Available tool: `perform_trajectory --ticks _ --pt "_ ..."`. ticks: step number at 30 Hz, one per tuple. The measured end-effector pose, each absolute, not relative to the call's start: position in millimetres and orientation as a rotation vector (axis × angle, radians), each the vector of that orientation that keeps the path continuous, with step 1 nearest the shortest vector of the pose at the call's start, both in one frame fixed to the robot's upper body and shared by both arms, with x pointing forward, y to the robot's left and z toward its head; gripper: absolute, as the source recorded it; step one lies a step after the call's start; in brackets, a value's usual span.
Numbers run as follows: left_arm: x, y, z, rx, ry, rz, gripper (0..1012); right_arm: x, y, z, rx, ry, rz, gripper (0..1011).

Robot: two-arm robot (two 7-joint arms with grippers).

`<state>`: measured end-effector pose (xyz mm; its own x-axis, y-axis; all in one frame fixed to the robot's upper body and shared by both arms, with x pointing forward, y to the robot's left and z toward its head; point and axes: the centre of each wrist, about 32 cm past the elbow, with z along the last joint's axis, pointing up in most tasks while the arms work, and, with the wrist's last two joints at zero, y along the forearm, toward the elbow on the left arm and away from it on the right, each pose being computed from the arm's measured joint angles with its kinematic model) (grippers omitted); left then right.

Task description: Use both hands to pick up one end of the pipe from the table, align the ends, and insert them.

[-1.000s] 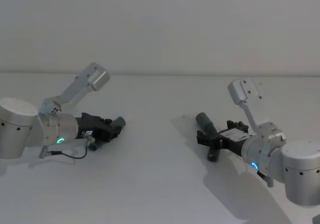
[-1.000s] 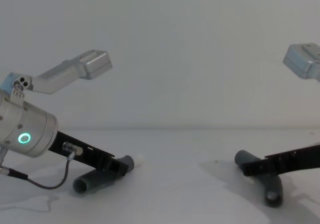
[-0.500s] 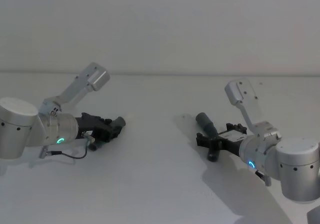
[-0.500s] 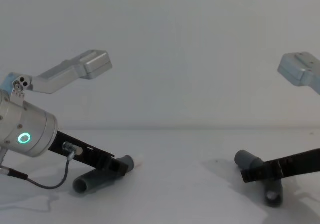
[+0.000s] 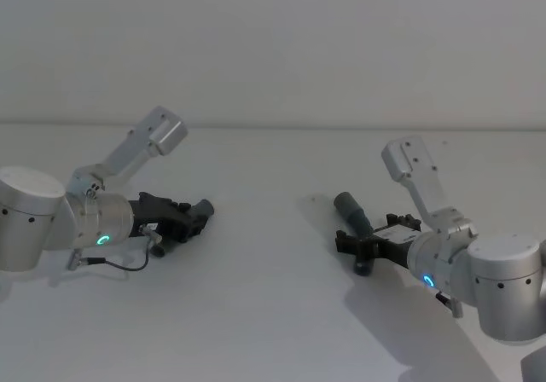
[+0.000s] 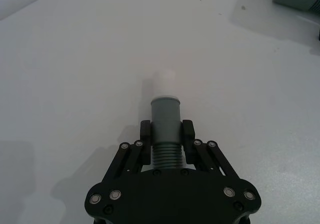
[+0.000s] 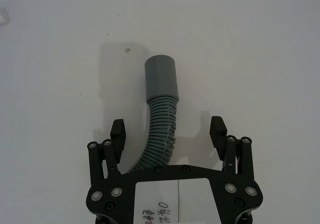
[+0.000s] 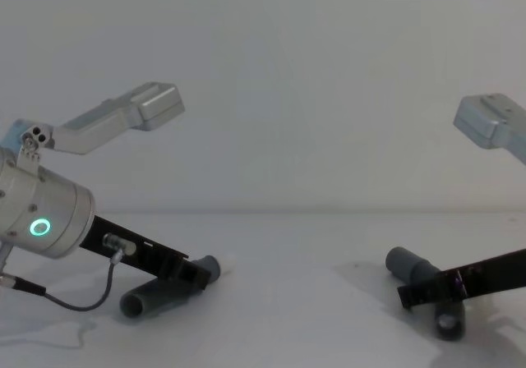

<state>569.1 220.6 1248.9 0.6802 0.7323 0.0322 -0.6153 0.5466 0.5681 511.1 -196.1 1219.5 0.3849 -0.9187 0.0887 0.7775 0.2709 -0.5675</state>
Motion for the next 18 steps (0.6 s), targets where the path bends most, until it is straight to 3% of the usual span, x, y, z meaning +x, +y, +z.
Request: perform_trajectory --ticks 18 --pt "569.1 220.6 1248.9 0.583 0.219 0.806 353 512.2 -196.4 1219.3 -0.598 0.287 -1.164 867"
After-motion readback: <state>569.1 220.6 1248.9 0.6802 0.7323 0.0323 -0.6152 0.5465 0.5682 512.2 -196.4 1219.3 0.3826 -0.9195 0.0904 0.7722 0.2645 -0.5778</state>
